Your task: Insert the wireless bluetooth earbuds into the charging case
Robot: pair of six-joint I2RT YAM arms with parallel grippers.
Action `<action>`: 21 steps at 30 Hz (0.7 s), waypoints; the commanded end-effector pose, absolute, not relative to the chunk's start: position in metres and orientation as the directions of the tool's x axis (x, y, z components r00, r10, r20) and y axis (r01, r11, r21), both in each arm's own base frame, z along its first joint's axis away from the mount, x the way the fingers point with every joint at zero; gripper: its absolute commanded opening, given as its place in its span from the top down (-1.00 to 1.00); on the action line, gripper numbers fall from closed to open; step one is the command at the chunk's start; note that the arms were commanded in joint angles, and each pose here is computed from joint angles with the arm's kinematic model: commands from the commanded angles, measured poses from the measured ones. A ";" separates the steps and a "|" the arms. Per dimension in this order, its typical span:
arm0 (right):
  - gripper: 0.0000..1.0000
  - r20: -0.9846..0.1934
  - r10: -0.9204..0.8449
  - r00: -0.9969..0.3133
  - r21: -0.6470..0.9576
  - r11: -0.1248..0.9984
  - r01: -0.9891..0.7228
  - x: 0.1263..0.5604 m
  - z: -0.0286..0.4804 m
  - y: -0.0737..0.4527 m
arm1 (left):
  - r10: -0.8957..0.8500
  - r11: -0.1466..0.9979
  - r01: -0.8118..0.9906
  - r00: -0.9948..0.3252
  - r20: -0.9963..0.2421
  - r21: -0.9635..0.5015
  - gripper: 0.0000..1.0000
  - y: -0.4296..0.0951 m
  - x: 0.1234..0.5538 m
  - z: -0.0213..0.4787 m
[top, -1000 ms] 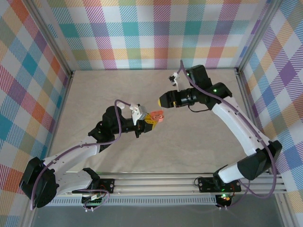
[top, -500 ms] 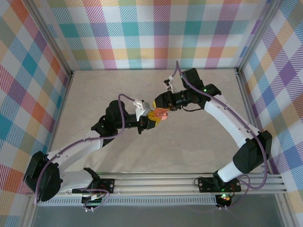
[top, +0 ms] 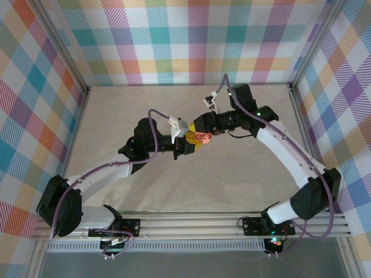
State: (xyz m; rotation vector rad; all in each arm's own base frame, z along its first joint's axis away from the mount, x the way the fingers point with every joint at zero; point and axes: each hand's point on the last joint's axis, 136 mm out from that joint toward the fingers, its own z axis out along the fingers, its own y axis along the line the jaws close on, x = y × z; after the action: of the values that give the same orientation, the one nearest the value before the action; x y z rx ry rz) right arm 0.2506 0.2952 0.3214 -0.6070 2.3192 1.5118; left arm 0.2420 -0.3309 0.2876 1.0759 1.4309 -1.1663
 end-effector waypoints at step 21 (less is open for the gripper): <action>-0.11 -0.673 -0.148 -0.725 0.513 0.613 -0.601 0.242 0.322 0.242 | 0.102 0.411 0.856 -0.385 -0.917 -0.314 1.00 -0.286 0.263 0.242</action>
State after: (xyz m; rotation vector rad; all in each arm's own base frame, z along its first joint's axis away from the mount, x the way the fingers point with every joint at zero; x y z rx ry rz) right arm 0.2286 0.2603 0.3432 -0.6784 2.1825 1.1970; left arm 0.2549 -0.2932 0.2463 0.8822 1.7001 -1.0768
